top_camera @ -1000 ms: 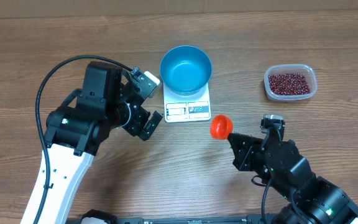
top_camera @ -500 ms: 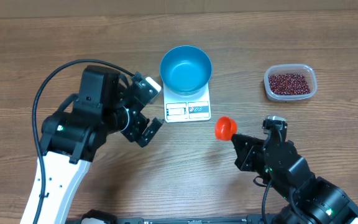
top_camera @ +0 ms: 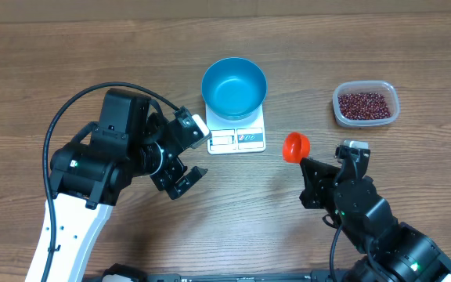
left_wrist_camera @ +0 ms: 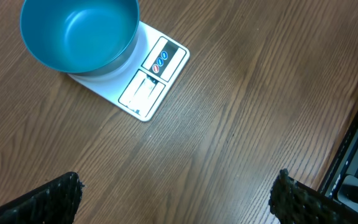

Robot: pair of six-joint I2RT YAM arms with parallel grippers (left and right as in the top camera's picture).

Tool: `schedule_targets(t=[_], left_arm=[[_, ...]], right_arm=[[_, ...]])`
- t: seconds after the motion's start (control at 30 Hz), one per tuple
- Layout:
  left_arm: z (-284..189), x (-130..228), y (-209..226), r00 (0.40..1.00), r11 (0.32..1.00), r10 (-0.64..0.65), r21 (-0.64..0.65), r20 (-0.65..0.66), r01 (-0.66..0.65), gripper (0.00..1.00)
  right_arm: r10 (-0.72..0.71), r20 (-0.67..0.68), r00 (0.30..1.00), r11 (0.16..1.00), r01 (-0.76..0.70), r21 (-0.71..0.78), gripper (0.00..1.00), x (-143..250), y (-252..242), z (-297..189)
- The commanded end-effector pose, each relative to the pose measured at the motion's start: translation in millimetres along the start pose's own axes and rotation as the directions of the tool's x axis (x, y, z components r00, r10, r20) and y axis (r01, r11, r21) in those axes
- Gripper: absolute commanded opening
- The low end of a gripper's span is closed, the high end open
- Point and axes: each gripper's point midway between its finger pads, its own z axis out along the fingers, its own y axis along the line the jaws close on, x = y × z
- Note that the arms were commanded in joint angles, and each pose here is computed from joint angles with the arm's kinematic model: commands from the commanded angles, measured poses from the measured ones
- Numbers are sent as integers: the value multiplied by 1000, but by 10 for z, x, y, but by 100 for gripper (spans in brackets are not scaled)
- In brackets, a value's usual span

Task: Scoop item into bowl and weigh 150g on scale
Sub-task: 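Move the red cup in the right gripper over the bean tub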

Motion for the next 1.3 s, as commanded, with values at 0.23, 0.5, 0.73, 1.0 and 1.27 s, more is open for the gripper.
schedule_targets(t=[0.23,0.5,0.73,1.0,1.27], left_arm=[[9,-42,56,1000,1000,19,-9,-4,-19,100],[68,-19,85,1000,1000,11,-4,-24,-12,100],[65,7,129,999,999,-19,-31,-39,18,100],[66,11,132,999,999,-18,-33,-42,17,100],[65,10,132,999,999,-18,-33,-41,17,99]], right_arm=[[-77,6,997,993,76,88,4,-211,-86,63],[-45,-78,996,982,59,180,4,-428,-324,120],[-11,-155,988,968,50,247,4,-631,-619,128],[-26,-267,963,925,125,360,3,-967,-950,186],[-61,-315,947,812,231,537,4,-1234,-1355,432]])
